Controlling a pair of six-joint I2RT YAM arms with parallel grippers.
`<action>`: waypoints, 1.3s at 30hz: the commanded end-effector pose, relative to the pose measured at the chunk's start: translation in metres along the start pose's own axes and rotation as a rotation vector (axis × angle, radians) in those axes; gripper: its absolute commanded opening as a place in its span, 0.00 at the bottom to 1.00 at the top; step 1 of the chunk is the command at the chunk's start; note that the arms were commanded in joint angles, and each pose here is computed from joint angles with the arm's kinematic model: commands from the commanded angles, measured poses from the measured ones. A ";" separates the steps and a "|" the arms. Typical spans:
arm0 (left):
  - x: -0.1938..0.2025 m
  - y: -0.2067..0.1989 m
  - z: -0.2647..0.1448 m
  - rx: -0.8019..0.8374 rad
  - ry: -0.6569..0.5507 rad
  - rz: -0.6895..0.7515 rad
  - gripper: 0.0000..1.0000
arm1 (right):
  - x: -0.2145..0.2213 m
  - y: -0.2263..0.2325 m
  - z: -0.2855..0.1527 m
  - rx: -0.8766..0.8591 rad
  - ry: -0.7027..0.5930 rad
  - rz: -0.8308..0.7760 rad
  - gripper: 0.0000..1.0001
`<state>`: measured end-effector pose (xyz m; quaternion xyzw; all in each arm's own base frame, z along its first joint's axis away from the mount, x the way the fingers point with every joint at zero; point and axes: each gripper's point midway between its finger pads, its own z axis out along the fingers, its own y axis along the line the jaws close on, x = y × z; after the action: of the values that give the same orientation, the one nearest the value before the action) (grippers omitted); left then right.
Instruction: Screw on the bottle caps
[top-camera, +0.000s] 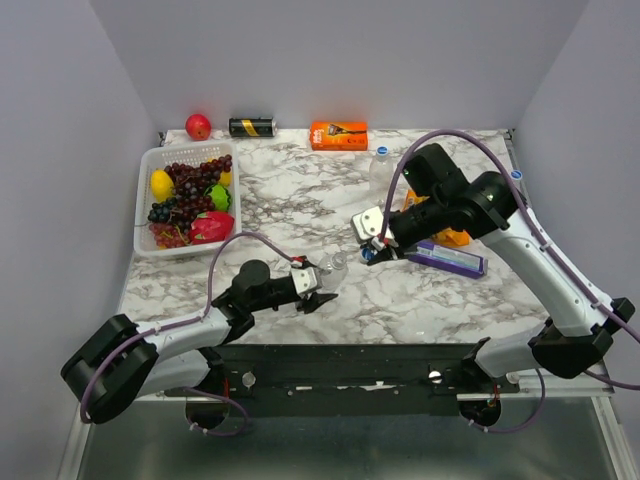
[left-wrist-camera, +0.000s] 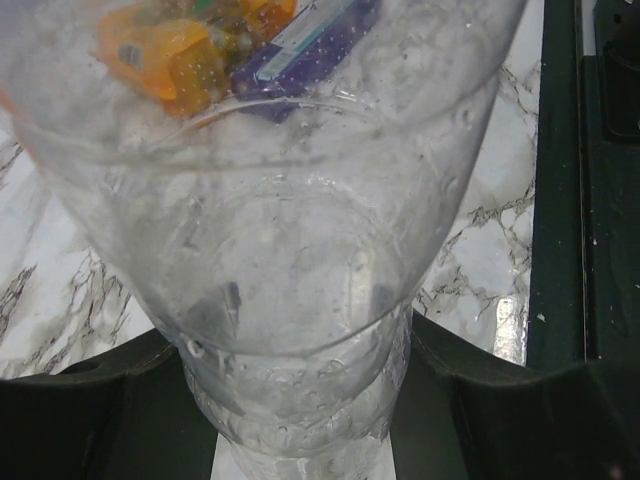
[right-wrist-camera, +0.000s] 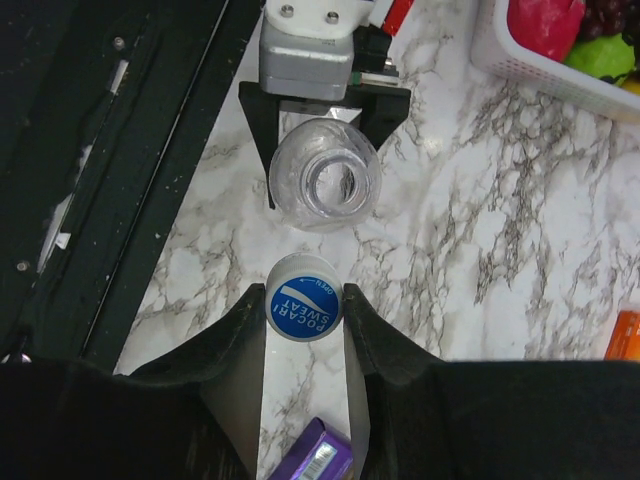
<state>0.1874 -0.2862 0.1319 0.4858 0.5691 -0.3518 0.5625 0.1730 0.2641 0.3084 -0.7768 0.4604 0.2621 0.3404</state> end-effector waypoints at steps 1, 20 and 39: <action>-0.010 -0.011 0.002 0.061 -0.036 0.089 0.00 | -0.014 0.009 0.003 -0.044 -0.020 -0.056 0.24; -0.020 -0.013 0.012 0.093 -0.039 0.147 0.00 | -0.013 0.012 0.027 -0.142 0.017 -0.144 0.25; -0.021 -0.007 0.012 0.051 -0.033 0.093 0.00 | -0.012 0.034 0.027 -0.258 0.020 -0.147 0.24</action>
<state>0.1762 -0.2961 0.1284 0.5317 0.5452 -0.3450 0.5487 0.1602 0.2977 0.3005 -0.8420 0.3554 0.2514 0.3187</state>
